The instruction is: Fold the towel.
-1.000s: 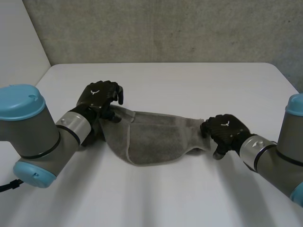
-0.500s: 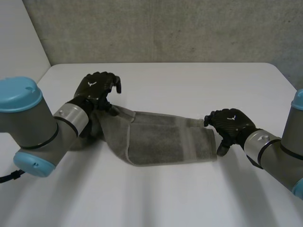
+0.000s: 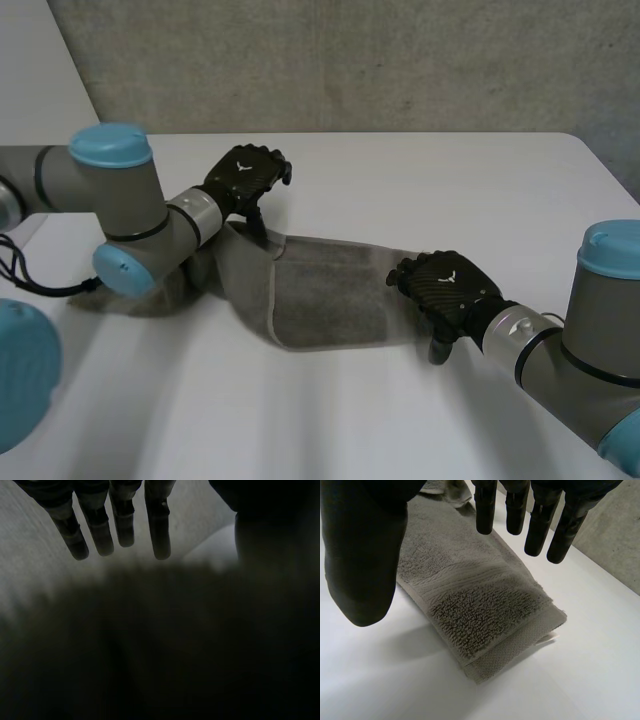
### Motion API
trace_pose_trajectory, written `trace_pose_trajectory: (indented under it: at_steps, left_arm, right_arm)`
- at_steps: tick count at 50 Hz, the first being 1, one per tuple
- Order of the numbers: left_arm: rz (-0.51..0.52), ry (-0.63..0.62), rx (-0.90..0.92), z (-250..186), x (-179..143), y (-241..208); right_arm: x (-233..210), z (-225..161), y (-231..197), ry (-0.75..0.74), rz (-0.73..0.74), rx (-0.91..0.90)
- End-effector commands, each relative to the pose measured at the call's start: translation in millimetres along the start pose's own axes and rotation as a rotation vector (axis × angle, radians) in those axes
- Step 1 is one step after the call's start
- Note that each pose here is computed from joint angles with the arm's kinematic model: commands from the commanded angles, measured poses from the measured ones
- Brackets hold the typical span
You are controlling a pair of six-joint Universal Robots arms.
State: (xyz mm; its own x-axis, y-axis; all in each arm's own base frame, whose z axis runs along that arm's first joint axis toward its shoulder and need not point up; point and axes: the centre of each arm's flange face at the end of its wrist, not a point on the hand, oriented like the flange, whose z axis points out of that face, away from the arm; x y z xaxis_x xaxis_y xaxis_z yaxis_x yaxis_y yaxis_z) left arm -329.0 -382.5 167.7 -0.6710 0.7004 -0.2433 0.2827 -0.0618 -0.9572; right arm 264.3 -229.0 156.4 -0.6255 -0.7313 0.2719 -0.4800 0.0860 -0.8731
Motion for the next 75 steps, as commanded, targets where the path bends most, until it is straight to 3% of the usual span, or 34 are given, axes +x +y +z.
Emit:
trace_pose_trajectory:
  at_steps: [1, 17, 28, 35, 48, 56, 65, 75]
  left_arm:
    - [0.052, 0.01, -0.087, 13, 1, 25]
    - [0.061, 0.039, -0.133, 13, 12, 43]
    - [0.177, 0.072, -0.183, 10, 19, 57]
    - [0.19, 0.063, -0.193, 10, 19, 59]
    - [0.222, -0.022, -0.144, 1, 12, 13]
    - [0.219, -0.025, -0.141, -27, 14, -19]
    - [0.212, -0.018, -0.162, -55, 20, -29]
    - [0.187, -0.058, -0.193, -74, 4, -28]
  right_arm:
    - [-1, 0, 1, -0.002, -0.008, -0.004]
    - [2, 1, 1, 0.002, -0.009, 0.001]
    - [4, 2, 0, 0.007, -0.01, 0.005]
    - [3, 1, 0, 0.003, -0.011, 0.004]
    - [2, 1, 0, -0.001, -0.024, 0.004]
    - [2, 2, 0, -0.007, -0.05, 0.021]
    - [-1, 6, 10, -0.026, -0.091, 0.005]
    - [-7, 20, 29, -0.05, -0.119, -0.04]
